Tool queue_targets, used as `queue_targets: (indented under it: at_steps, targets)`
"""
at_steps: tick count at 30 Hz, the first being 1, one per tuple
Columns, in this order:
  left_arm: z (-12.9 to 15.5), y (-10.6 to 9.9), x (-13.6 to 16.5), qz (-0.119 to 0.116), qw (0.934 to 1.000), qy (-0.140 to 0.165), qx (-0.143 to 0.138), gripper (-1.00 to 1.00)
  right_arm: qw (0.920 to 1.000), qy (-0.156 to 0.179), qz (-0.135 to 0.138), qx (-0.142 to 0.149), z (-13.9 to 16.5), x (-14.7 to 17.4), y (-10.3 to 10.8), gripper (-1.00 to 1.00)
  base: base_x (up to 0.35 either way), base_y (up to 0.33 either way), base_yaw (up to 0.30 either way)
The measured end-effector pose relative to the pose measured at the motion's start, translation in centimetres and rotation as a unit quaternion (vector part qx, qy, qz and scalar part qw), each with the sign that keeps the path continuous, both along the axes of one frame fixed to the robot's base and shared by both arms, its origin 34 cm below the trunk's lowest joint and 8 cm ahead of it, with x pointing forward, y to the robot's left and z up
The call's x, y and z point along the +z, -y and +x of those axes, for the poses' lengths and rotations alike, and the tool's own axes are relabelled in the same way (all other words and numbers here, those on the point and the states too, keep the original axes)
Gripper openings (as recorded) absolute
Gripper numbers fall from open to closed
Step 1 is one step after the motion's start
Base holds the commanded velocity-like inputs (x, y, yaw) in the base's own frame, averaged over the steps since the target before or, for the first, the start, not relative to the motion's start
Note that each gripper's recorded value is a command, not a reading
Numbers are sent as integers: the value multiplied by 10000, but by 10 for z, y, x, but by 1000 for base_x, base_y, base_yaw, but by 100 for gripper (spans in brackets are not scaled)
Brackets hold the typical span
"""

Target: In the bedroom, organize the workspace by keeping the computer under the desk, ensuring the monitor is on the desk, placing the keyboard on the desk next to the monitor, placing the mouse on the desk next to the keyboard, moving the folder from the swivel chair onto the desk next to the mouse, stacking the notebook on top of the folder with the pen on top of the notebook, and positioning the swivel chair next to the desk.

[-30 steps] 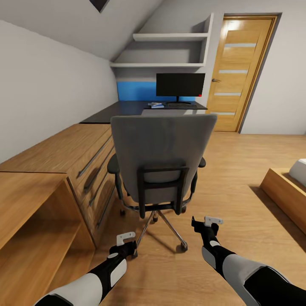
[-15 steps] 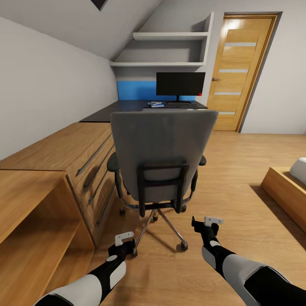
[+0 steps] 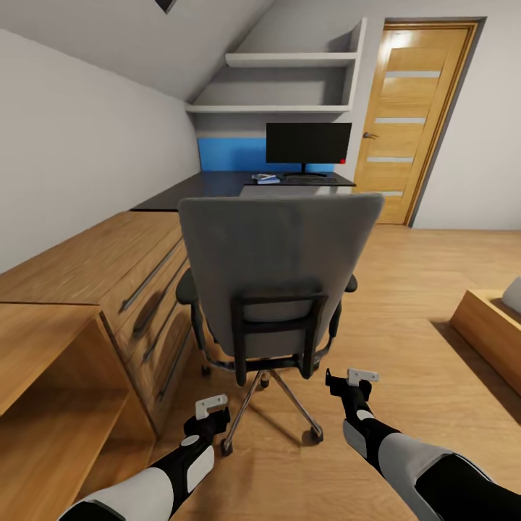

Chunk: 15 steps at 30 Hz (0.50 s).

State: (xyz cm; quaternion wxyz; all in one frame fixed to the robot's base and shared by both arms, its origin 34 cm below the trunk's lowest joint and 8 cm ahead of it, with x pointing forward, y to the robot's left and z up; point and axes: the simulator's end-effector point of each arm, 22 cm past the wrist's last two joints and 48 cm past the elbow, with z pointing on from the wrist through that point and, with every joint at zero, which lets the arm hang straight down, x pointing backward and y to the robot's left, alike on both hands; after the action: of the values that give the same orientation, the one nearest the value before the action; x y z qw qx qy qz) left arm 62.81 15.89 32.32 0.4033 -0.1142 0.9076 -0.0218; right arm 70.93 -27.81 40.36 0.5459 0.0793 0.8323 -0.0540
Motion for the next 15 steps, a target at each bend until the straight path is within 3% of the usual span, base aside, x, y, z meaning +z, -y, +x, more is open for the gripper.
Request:
queue_targets:
  at_steps: [15]
  targets:
    - [0, -1, 0, 5, 10000, 5, 6, 100, 10000, 8, 28, -53, 0, 0, 2, 100, 231, 0, -5]
